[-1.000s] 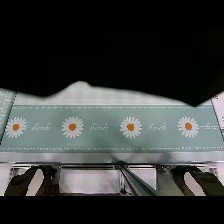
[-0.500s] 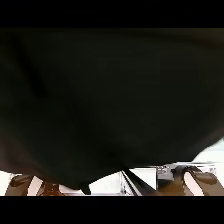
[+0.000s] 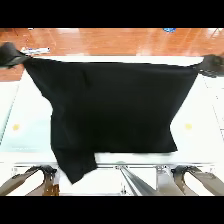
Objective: Fold the shirts.
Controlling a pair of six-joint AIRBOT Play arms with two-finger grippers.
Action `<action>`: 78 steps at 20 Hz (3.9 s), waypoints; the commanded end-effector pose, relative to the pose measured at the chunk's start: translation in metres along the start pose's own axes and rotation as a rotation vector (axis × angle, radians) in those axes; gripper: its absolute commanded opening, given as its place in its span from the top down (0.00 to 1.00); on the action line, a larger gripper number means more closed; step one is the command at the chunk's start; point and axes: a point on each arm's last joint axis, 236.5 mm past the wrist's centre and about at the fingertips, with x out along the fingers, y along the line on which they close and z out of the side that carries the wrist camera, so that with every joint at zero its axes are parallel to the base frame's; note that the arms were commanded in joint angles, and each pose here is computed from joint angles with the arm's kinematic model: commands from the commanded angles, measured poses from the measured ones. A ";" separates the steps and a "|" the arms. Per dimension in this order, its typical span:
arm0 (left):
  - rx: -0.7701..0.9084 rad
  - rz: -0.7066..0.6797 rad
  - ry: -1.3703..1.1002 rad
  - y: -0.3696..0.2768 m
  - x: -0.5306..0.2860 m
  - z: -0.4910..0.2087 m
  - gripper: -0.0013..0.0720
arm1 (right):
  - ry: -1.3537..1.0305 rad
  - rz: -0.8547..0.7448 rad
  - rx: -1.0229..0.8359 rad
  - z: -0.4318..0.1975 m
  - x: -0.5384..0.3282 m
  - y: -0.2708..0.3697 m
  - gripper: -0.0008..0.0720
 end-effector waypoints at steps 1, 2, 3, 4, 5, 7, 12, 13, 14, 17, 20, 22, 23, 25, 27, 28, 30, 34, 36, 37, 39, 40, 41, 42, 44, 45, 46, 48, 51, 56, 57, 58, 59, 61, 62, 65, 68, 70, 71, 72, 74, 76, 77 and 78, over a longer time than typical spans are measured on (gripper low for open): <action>-0.065 0.012 0.053 0.036 0.117 0.006 0.96 | 0.011 -0.013 0.063 0.021 0.109 -0.039 0.96; -0.114 0.033 0.077 0.048 0.145 0.009 0.96 | 0.005 -0.020 0.073 0.033 0.132 -0.049 0.96; -0.187 0.082 0.103 0.065 0.169 0.009 0.96 | -0.004 -0.025 0.083 0.047 0.156 -0.057 0.96; -0.238 0.107 0.142 0.075 0.189 0.004 0.96 | 0.003 -0.021 0.096 0.058 0.177 -0.062 0.96; -0.276 0.106 0.196 0.078 0.204 -0.004 0.96 | 0.023 -0.011 0.119 0.064 0.194 -0.065 0.96; -0.273 0.094 0.283 0.074 0.225 -0.020 0.96 | 0.076 0.010 0.144 0.066 0.224 -0.069 0.96; -0.217 0.069 0.325 0.057 0.228 -0.028 0.96 | 0.107 0.009 0.161 0.059 0.252 -0.082 0.96; -0.214 0.066 0.348 0.055 0.224 -0.031 0.96 | 0.110 0.006 0.166 0.058 0.251 -0.086 0.96; -0.197 0.063 0.376 0.054 0.218 -0.035 0.96 | 0.120 0.010 0.173 0.056 0.249 -0.087 0.96; -0.138 0.050 0.458 0.056 0.190 -0.043 0.96 | 0.191 0.028 0.132 0.044 0.238 -0.094 0.96; -0.075 0.051 0.577 0.060 0.155 -0.060 0.96 | 0.296 0.085 0.162 0.023 0.224 -0.093 0.96; -0.028 0.105 0.698 0.066 0.144 -0.089 0.96 | 0.402 0.091 0.140 -0.002 0.220 -0.091 0.96; -0.012 0.140 0.757 0.070 0.144 -0.108 0.96 | 0.438 0.091 0.137 -0.013 0.220 -0.091 0.96; 0.023 0.219 0.881 0.083 0.145 -0.152 0.96 | 0.487 0.085 0.149 -0.031 0.223 -0.093 0.96; 0.039 0.277 0.973 0.097 0.141 -0.183 0.96 | 0.532 0.088 0.164 -0.046 0.224 -0.094 0.96; 0.034 0.288 0.995 0.102 0.139 -0.191 0.96 | 0.563 0.087 0.162 -0.055 0.223 -0.095 0.96; 0.011 0.298 1.016 0.107 0.136 -0.199 0.96 | 0.614 0.068 0.160 -0.071 0.221 -0.100 0.96; 0.013 0.295 1.022 0.106 0.136 -0.200 0.96 | 0.635 0.053 0.151 -0.079 0.223 -0.106 0.95; 0.021 0.291 1.025 0.105 0.136 -0.201 0.95 | 0.640 0.045 0.172 -0.081 0.224 -0.107 0.83; 0.011 0.295 1.040 0.104 0.133 -0.203 0.89 | 0.648 0.040 0.189 -0.082 0.223 -0.106 0.47; 0.002 0.295 1.089 0.102 0.121 -0.207 0.30 | 0.671 0.034 0.209 -0.084 0.215 -0.106 0.43; -0.019 0.306 1.095 0.100 0.114 -0.206 0.29 | 0.666 0.027 0.223 -0.081 0.207 -0.107 0.43; -0.016 0.304 1.093 0.096 0.108 -0.203 0.29 | 0.654 0.020 0.235 -0.074 0.197 -0.108 0.43; -0.008 0.303 1.068 0.091 0.101 -0.197 0.29 | 0.635 0.014 0.242 -0.066 0.185 -0.109 0.43; -0.002 0.311 0.963 0.084 0.085 -0.183 0.29 | 0.582 0.001 0.239 -0.051 0.157 -0.110 0.43; -0.001 0.314 0.899 0.082 0.074 -0.179 0.29 | 0.537 -0.010 0.242 -0.045 0.145 -0.109 0.43; -0.008 0.319 0.836 0.083 0.059 -0.178 0.29 | 0.495 -0.019 0.246 -0.045 0.134 -0.109 0.43; -0.078 0.344 0.753 0.099 0.022 -0.196 0.29 | 0.433 -0.023 0.238 -0.064 0.117 -0.103 0.43; -0.356 0.300 0.660 0.120 -0.023 -0.257 0.29 | 0.359 0.065 0.265 -0.120 0.098 -0.073 0.43; -0.718 -0.007 0.499 0.088 -0.028 -0.318 0.29 | 0.286 0.227 0.397 -0.206 0.074 -0.016 0.43; -0.711 0.009 0.540 0.090 -0.029 -0.334 0.29 | 0.282 0.242 0.408 -0.214 0.071 -0.010 0.43; -0.717 0.063 0.590 0.097 -0.032 -0.350 0.29 | 0.278 0.246 0.405 -0.220 0.067 -0.008 0.43; -0.730 0.095 0.600 0.101 -0.032 -0.353 0.29 | 0.277 0.250 0.397 -0.221 0.064 -0.006 0.43; -0.724 0.103 0.603 0.102 -0.028 -0.354 0.29 | 0.270 0.270 0.395 -0.219 0.059 0.001 0.43; -0.723 0.104 0.618 0.100 -0.026 -0.358 0.29 | 0.269 0.280 0.400 -0.218 0.058 0.003 0.43; -0.676 0.104 0.692 0.087 -0.012 -0.373 0.29 | 0.245 0.305 0.426 -0.210 0.058 0.008 0.43; -0.594 0.085 0.735 0.069 0.008 -0.388 0.29 | 0.237 0.367 0.470 -0.203 0.053 0.020 0.43; -0.574 0.113 0.720 0.066 0.020 -0.392 0.40 | 0.210 0.322 0.480 -0.193 0.048 0.000 0.43; -0.580 0.119 0.702 0.066 0.023 -0.388 0.76 | 0.190 0.262 0.488 -0.189 0.043 -0.023 0.43; -0.570 0.108 0.693 0.065 0.024 -0.383 0.96 | 0.176 0.171 0.510 -0.189 0.037 -0.056 0.43; -0.528 0.083 0.695 0.062 0.023 -0.375 0.96 | 0.244 -0.043 0.616 -0.226 0.023 -0.117 0.43; -0.518 0.073 0.695 0.059 0.022 -0.370 0.96 | 0.353 -0.123 0.698 -0.268 0.024 -0.128 0.43; -0.518 0.074 0.695 0.059 0.022 -0.370 0.96 | 0.415 -0.092 0.712 -0.284 0.028 -0.116 0.43; -0.515 0.072 0.696 0.059 0.022 -0.370 0.96 | 0.454 -0.059 0.712 -0.293 0.032 -0.105 0.43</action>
